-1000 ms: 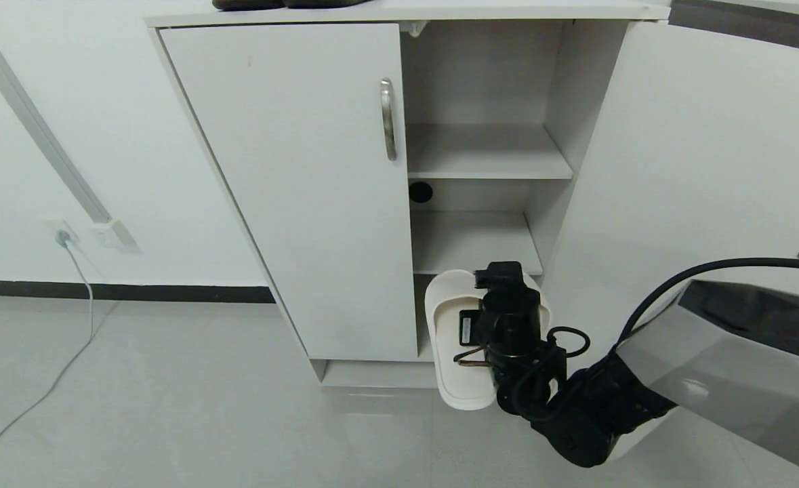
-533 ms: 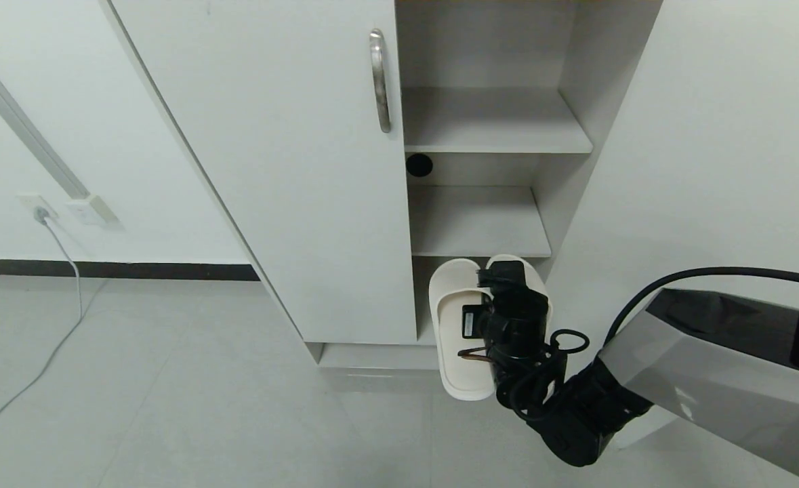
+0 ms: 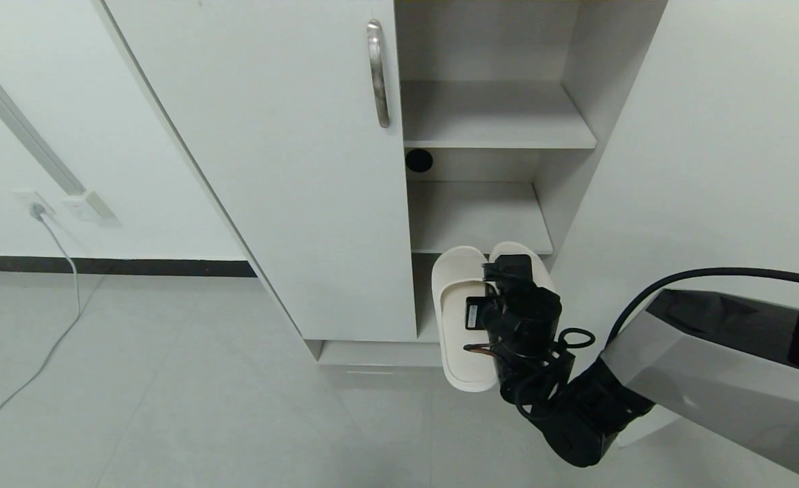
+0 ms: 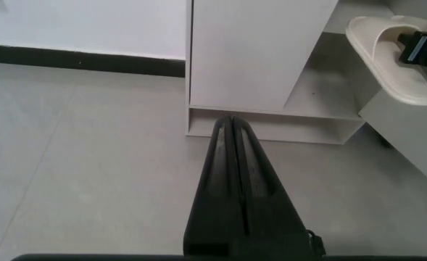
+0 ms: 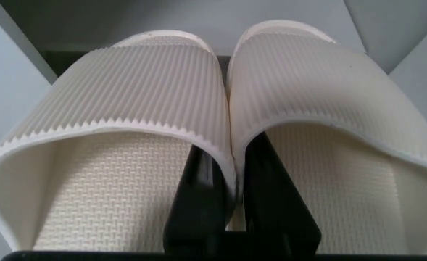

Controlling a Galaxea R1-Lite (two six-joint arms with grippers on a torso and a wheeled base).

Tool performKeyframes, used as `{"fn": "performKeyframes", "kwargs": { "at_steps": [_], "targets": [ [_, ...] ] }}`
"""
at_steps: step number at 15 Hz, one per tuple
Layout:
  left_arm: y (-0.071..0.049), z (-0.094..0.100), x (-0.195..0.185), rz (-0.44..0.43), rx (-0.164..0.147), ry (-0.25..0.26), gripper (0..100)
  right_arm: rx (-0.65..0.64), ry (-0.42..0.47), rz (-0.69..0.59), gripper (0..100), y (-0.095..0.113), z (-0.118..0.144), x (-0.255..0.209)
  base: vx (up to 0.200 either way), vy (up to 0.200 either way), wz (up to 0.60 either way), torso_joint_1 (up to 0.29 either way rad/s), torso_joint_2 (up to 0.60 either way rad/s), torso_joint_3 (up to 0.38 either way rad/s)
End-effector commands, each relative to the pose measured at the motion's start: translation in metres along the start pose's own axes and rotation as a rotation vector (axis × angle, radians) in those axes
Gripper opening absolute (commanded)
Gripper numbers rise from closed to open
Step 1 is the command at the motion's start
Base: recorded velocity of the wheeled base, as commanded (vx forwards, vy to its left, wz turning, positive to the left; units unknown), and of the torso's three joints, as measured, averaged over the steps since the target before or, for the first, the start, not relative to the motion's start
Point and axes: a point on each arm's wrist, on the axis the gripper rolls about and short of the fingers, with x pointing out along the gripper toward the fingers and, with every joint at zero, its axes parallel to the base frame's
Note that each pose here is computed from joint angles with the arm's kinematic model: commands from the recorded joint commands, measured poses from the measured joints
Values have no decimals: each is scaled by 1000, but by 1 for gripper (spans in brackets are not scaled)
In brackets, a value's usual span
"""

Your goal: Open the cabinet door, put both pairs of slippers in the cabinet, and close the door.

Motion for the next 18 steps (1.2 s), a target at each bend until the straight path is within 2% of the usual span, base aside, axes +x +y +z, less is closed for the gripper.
{"fn": "performKeyframes", "kwargs": {
  "at_steps": [1, 2, 11, 18],
  "targets": [
    [0, 0, 0, 0, -1, 1, 0, -8, 9, -1, 0, 0, -4, 0, 0, 0, 0, 0, 0, 0],
    [0, 0, 0, 0, -1, 1, 0, -11, 13, 1, 0, 0, -6, 0, 0, 0, 0, 0, 0, 0],
    [0, 0, 0, 1, -1, 2, 0, -31, 14, 26, 0, -2, -5, -2, 200, 0, 0, 2, 2, 1],
    [0, 0, 0, 2, -1, 0, 0, -20, -3, 13, 0, -8, -3, 16, 0, 0, 0, 0, 0, 0]
  ]
}}
